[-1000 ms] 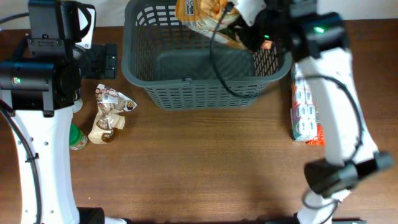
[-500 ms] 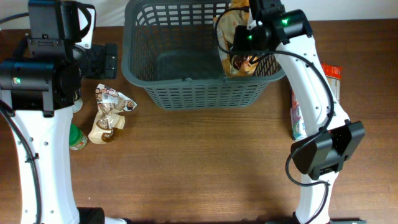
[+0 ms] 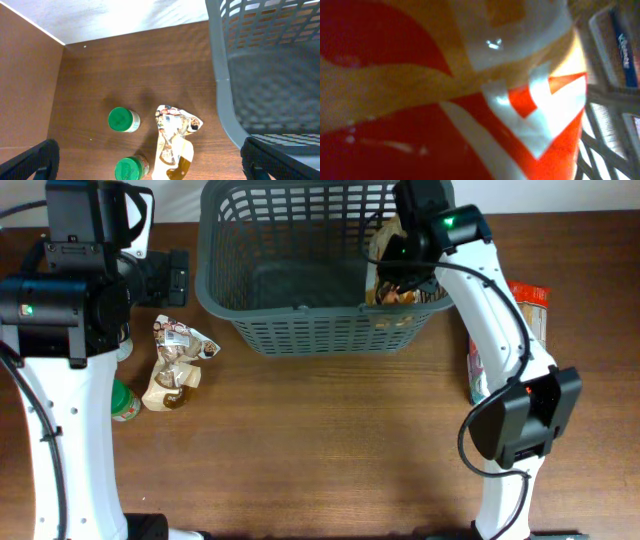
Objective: Pack container
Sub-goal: 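Lower the brown bag into the basket and open the right gripper, then reach the right gripper to the spaghetti package and grasp it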
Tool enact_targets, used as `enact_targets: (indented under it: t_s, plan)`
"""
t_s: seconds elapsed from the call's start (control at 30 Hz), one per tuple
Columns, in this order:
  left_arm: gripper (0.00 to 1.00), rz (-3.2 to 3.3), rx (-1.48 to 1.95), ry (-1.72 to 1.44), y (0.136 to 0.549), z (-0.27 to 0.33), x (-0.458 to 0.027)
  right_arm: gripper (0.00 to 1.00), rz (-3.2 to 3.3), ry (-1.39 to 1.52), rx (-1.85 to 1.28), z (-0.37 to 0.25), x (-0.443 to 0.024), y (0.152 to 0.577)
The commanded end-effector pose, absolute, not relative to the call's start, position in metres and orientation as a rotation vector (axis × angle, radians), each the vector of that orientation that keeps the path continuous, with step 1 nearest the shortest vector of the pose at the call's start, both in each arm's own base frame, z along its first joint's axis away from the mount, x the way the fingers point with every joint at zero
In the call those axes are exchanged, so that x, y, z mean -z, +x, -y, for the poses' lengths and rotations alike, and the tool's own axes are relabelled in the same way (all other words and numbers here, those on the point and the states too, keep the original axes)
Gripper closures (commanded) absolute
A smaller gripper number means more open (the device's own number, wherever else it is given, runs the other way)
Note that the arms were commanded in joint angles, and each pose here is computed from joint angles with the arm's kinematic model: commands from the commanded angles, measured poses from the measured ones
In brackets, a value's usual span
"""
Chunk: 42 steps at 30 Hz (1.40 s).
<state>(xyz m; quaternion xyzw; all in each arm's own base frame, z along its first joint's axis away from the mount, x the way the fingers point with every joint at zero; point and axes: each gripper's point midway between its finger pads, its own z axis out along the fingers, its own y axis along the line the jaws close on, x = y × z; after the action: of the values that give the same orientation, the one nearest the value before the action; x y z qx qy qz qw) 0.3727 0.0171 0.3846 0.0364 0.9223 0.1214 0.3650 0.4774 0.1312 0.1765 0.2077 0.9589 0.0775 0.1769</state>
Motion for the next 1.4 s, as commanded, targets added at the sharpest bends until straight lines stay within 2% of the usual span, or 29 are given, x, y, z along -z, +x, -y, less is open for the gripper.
enact_targets:
  t_s: [0.0,0.17,0.2,0.3,0.4,0.47,0.6,0.77,0.83,0.93,1.03,1.2,1.3,1.37]
  plan:
    - [0.01,-2.374,-0.318,0.076,0.373,-0.020,-0.384,0.96,-2.679,0.610,-0.193,-0.127,-0.179,0.476]
    - [0.01,-2.374,-0.318,0.076,0.373,-0.020,-0.384,0.96,-2.686,0.571,-0.184,-0.123,-0.171,0.479]
    - [0.01,-2.374,-0.318,0.076,0.373,-0.020,-0.384,0.93,-2.680,0.525,-0.192,-0.125,-0.174,0.482]
    - [0.01,-2.374,-0.318,0.076,0.373,-0.020,-0.384,0.59,-2.665,0.456,-0.195,-0.126,-0.182,0.485]
    - [0.01,-2.374,-0.318,0.076,0.373,-0.020,-0.384,0.33,-2.648,0.430,-0.208,-0.128,-0.190,0.488]
    - [0.01,-2.374,-0.318,0.076,0.373,-0.020,-0.384,0.22,-2.625,0.413,-0.219,-0.129,-0.200,0.492]
    - [0.01,-2.374,-0.318,0.076,0.373,-0.020,-0.384,0.22,-2.519,0.269,-0.273,-0.136,-0.251,0.502]
    - [0.01,-2.374,-0.318,0.076,0.373,-0.020,-0.384,0.22,-2.300,0.169,-0.319,-0.132,-0.351,0.499]
    - [0.01,-2.374,-0.318,0.076,0.373,-0.020,-0.384,0.23,-2.188,0.192,-0.252,-0.101,-0.403,0.485]
    - [0.01,-2.374,-0.318,0.076,0.373,-0.020,-0.384,0.23,-2.157,0.293,-0.192,-0.052,-0.426,0.467]
    - [0.01,-2.374,-0.318,0.076,0.373,-0.020,-0.384,0.23,-2.216,0.453,-0.116,0.014,-0.415,0.446]
    - [0.01,-2.374,-0.318,0.076,0.373,-0.020,-0.384,0.22,-2.348,0.762,-0.007,0.113,-0.364,0.420]
    - [0.01,-2.374,-0.318,0.076,0.373,-0.020,-0.384,0.22,-2.447,0.912,0.016,0.150,-0.321,0.411]
    - [0.01,-2.374,-0.318,0.076,0.373,-0.020,-0.384,0.22,-2.597,0.987,0.005,0.167,-0.265,0.405]
